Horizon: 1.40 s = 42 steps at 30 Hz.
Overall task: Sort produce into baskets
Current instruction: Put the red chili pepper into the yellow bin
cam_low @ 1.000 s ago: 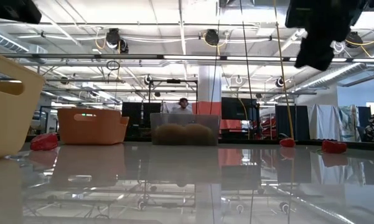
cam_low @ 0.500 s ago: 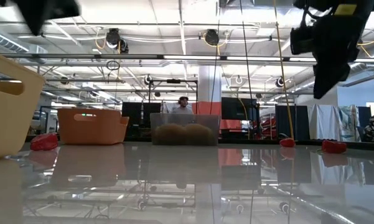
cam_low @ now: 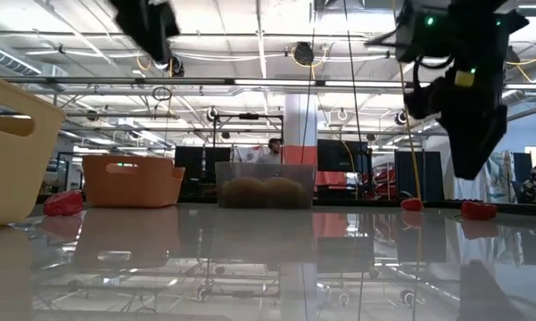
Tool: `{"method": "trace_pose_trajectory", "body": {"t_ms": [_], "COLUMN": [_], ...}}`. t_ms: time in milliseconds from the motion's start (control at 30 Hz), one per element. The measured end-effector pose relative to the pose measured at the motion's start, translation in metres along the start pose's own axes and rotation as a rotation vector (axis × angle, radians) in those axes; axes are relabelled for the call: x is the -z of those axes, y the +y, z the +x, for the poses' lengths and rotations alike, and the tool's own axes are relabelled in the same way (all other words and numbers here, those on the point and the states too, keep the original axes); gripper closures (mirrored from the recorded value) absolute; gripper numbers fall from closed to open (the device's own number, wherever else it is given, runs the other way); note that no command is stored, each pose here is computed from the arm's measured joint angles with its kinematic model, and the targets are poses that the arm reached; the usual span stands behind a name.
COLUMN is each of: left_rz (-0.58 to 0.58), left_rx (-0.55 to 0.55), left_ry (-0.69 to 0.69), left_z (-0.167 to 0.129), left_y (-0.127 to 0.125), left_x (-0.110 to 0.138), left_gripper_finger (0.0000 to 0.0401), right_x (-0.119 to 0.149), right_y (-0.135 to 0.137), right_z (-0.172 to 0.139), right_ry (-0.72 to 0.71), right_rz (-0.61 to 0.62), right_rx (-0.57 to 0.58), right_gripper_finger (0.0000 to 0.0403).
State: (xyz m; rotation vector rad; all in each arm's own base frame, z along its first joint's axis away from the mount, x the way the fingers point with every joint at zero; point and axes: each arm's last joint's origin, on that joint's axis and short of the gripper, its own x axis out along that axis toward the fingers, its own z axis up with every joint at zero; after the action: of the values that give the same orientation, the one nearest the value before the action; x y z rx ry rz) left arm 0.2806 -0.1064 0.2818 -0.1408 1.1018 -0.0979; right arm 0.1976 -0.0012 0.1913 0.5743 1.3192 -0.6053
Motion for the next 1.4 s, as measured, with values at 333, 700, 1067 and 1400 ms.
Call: {"method": "trace_pose_trajectory", "body": {"t_ms": [333, 700, 1067, 1400], "left_rz": [-0.156, -0.181, -0.155, -0.122], "left_rx": [0.061, 0.053, 0.046, -0.012], "left_ry": [-0.175, -0.237, -0.237, -0.321], "left_z": [0.0, 0.008, 0.006, -0.024], "left_y": [0.031, 0.032, 0.033, 0.04], "left_x": [0.034, 0.033, 0.034, 0.04], "left_gripper_finger": [0.0194, 0.0194, 0.0194, 0.0194], "right_x": [-0.002, 0.006, 0.006, -0.022], "right_y": [-0.008, -0.013, -0.013, 0.016], "right_z": [0.036, 0.052, 0.051, 0.023], "right_ry": [0.066, 0.066, 0.059, -0.097], "right_rz": [0.004, 0.081, 0.145, 0.115], "right_rx": [0.054, -0.008, -0.008, -0.251], "right_gripper_finger": [0.0123, 0.0154, 0.0252, 0.0319]}}
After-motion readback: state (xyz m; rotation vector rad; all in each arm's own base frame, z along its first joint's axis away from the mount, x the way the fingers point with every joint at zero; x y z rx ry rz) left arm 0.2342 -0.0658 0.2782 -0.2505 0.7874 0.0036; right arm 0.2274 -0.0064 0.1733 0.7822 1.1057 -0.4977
